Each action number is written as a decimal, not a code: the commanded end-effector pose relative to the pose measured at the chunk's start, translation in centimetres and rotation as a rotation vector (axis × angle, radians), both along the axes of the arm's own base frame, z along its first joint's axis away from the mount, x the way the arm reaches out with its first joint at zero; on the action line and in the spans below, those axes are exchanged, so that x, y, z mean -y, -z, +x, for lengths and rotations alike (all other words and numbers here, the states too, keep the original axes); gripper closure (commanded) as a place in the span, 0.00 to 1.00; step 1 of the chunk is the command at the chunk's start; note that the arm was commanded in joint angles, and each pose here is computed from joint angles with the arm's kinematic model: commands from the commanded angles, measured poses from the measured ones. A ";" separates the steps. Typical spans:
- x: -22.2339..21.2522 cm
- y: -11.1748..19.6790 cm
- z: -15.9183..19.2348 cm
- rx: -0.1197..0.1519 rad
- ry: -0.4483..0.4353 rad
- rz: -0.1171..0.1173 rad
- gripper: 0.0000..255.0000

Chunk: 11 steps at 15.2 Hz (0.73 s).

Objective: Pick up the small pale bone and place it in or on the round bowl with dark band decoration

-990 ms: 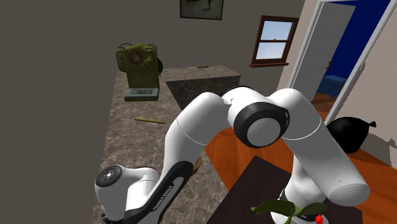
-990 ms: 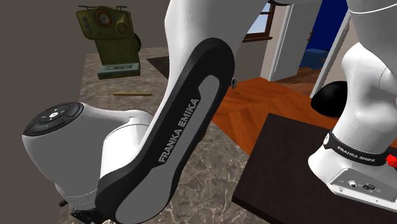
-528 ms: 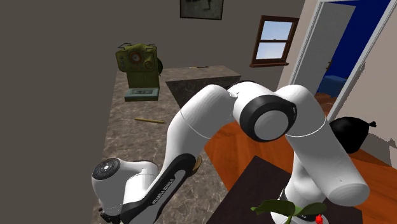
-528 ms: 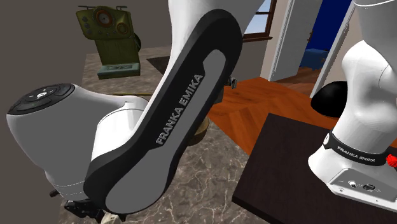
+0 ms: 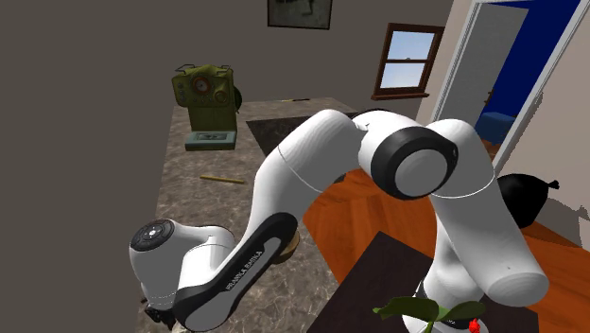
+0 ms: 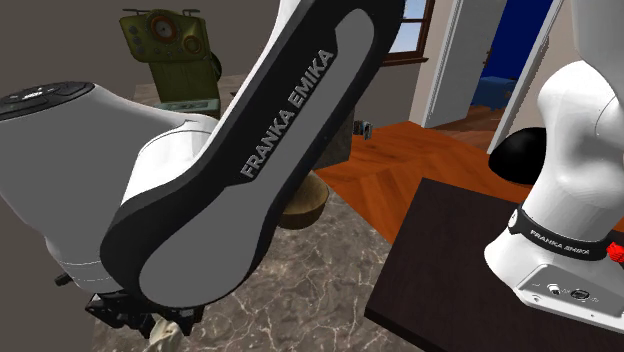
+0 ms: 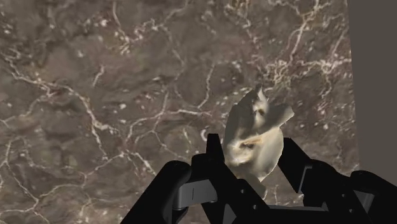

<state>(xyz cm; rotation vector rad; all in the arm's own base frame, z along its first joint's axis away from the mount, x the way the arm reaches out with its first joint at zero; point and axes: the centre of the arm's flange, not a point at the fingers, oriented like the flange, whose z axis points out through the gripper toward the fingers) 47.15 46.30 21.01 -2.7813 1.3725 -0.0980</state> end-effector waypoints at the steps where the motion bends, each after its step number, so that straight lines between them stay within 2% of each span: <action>1: 0.0 -1.1 0.1 0.000 0.000 0.000 1.00; 11: 0.0 -6.4 0.1 0.000 0.000 0.000 1.00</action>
